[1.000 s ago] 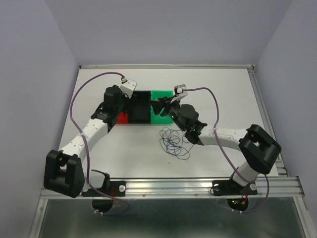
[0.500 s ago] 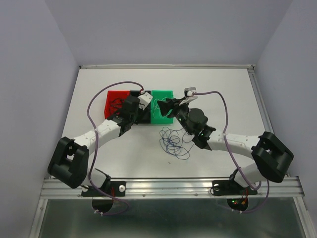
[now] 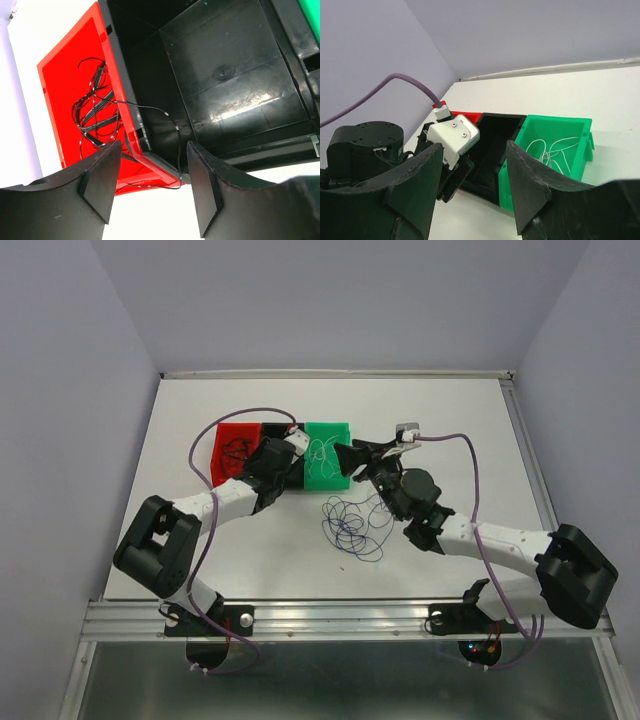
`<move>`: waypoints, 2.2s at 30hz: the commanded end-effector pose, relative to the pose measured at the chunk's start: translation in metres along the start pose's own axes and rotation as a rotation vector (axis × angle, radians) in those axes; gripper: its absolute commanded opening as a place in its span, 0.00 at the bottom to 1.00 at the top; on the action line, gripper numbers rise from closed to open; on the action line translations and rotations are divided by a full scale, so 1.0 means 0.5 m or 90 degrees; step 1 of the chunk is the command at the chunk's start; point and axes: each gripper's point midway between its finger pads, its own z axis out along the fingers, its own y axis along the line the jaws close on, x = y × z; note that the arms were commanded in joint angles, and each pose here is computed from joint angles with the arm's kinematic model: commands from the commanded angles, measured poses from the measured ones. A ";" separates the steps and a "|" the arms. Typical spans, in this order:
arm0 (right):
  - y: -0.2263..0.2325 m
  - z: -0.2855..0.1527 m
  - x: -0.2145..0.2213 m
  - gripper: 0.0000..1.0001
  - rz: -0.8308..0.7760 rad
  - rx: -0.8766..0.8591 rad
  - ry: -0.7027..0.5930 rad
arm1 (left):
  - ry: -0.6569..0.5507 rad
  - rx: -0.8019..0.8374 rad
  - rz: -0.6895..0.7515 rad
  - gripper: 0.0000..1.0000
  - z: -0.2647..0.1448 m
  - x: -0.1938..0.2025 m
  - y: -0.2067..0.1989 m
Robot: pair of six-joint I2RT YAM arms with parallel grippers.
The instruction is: Untangle the cables
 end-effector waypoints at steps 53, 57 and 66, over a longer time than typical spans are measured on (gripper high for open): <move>-0.003 -0.011 -0.024 0.60 0.010 0.000 -0.029 | 0.003 0.035 -0.124 0.00 0.155 0.004 0.102; -0.001 -0.017 -0.030 0.60 0.003 -0.005 -0.031 | 0.034 0.036 -0.126 0.00 0.175 0.029 0.089; -0.048 -0.044 -0.035 0.59 -0.041 0.082 0.025 | -0.079 0.004 -0.179 0.13 0.091 -0.037 0.158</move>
